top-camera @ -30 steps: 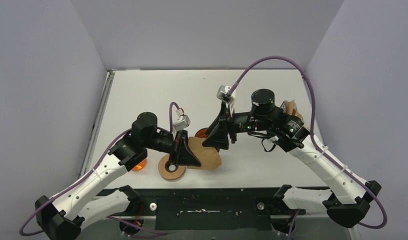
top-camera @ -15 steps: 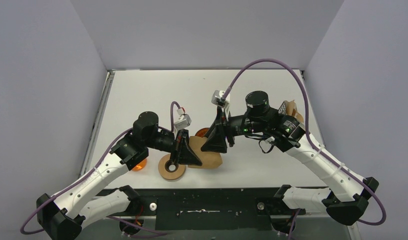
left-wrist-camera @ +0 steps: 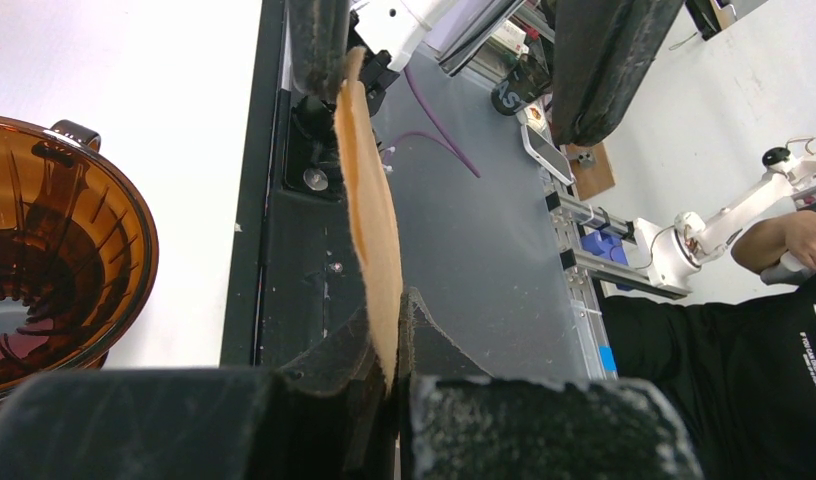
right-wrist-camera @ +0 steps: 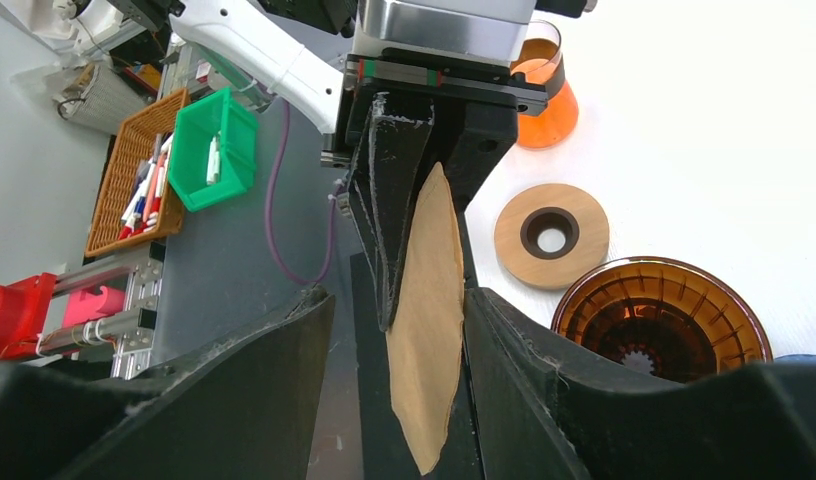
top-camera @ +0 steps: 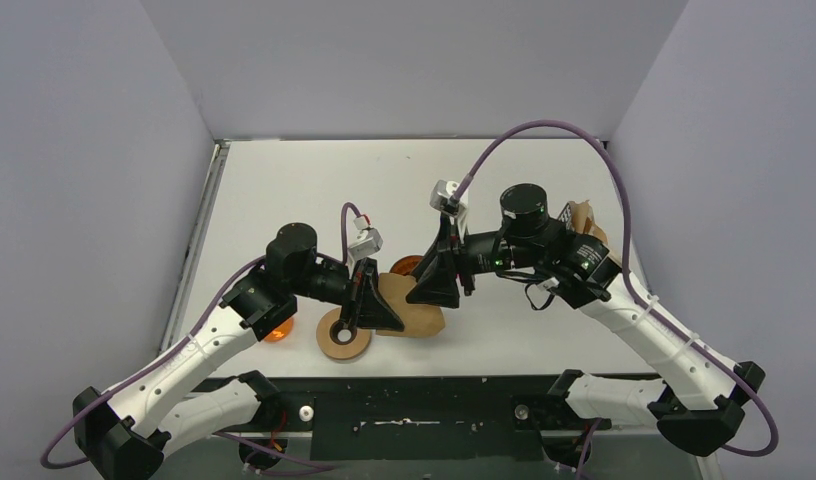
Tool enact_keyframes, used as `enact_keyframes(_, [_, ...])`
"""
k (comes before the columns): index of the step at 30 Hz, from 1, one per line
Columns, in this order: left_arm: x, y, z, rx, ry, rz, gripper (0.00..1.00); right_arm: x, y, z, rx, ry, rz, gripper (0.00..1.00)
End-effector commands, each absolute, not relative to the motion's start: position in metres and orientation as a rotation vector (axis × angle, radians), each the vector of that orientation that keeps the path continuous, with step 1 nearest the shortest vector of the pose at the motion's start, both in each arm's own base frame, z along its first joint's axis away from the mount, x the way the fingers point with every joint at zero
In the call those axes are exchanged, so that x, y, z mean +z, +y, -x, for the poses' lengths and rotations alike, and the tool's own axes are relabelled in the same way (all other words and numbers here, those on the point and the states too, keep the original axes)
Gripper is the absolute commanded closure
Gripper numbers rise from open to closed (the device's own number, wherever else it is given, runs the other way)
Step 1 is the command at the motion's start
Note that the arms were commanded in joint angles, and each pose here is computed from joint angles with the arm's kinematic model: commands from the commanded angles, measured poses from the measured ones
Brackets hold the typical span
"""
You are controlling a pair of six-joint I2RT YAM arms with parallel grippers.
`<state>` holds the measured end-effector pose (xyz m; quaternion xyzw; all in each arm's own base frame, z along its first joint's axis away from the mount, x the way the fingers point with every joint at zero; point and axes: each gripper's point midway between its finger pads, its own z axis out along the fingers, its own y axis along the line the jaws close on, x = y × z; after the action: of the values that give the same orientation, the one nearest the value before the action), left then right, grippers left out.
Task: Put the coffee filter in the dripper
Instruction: Pick up the coffee filter from the coffee filter holder.
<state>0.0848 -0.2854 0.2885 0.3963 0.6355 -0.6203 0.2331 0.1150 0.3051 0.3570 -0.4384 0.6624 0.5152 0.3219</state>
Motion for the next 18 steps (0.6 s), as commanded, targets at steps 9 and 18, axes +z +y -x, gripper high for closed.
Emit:
enact_keyframes(9, [0.2907,-0.2857,-0.0849,-1.694,1.723,-1.092,1.0,0.3862,0.3027,-0.106,1.383,1.613,1.141,0.49])
enact_keyframes(18, [0.2912,-0.2858,-0.0857,-1.687,1.722,-1.087,1.0,0.382,0.3092,-0.1015,1.42,1.615,1.161,0.52])
